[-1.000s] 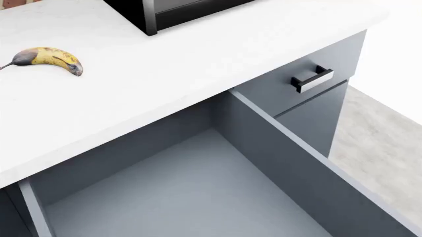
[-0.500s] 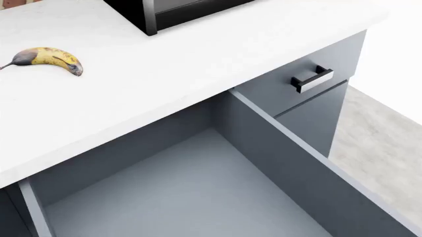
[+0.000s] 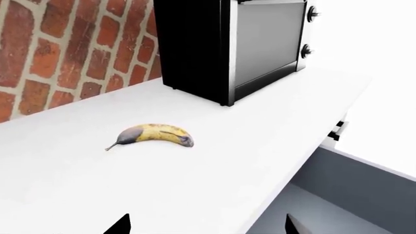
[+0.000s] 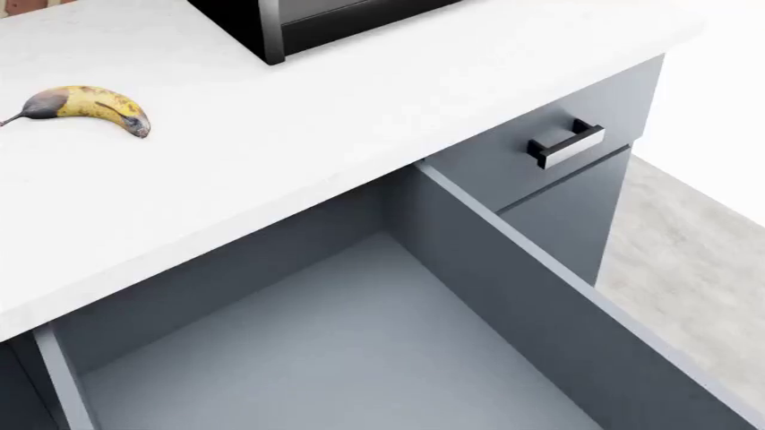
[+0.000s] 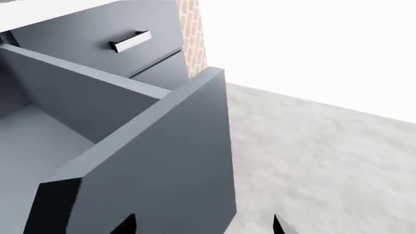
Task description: Close the right drawer.
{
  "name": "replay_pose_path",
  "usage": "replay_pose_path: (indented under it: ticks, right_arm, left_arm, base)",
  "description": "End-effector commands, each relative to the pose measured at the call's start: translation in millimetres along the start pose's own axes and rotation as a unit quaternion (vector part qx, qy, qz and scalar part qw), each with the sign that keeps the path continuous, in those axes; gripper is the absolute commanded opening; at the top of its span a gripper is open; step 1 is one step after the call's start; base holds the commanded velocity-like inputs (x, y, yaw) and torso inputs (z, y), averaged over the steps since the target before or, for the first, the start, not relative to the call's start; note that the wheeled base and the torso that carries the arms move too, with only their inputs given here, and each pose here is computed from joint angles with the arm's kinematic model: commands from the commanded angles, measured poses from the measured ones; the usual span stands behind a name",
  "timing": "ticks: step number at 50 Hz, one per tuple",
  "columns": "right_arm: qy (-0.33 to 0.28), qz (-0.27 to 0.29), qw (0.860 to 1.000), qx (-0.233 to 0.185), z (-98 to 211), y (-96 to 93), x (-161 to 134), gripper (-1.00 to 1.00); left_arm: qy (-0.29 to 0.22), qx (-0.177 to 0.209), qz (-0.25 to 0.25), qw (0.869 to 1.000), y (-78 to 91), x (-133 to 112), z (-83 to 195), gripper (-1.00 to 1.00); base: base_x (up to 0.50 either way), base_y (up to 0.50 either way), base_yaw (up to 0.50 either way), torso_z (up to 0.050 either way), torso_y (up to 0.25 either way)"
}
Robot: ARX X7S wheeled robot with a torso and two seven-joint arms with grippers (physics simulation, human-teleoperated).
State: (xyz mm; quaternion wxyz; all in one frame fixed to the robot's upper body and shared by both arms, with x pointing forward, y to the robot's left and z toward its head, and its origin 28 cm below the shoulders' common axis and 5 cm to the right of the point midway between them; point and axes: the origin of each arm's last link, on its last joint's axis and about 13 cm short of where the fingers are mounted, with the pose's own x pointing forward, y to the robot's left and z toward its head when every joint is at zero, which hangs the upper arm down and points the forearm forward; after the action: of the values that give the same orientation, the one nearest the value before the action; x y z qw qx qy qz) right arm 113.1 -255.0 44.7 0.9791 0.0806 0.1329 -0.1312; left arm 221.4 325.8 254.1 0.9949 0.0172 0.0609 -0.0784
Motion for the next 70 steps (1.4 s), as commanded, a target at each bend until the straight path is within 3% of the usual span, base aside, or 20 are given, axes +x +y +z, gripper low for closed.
replay_pose_path:
  ticks: [1, 10, 40, 70]
  right_arm:
    - [0.015, 0.039, 0.999, -0.012, -8.2, 21.9, 27.9, 1.00]
    - [0.024, 0.056, 0.998, -0.016, -12.1, 28.7, 36.4, 1.00]
    - [0.030, 0.163, 0.985, -0.038, 8.3, 92.7, 87.6, 1.00]
    - [0.065, 0.270, 0.959, -0.062, 12.5, 145.6, 116.3, 1.00]
  left_arm:
    - [0.002, -0.002, 0.001, 1.000, -0.5, 0.8, -1.9, 1.00]
    - [-0.001, -0.004, 0.005, 1.000, 3.4, -1.2, -0.4, 1.00]
    - [0.003, -0.007, 0.007, 1.000, 5.4, -1.8, -4.6, 1.00]
    - [0.003, -0.011, 0.012, 1.000, 8.0, -3.6, -5.6, 1.00]
  base:
    - [0.00, 0.00, 0.00, 0.000, 0.000]
    - [0.00, 0.00, 0.00, 0.000, 0.000]
    - [0.00, 0.00, 0.00, 0.000, 0.000]
    - [0.00, 0.00, 0.00, 0.000, 0.000]
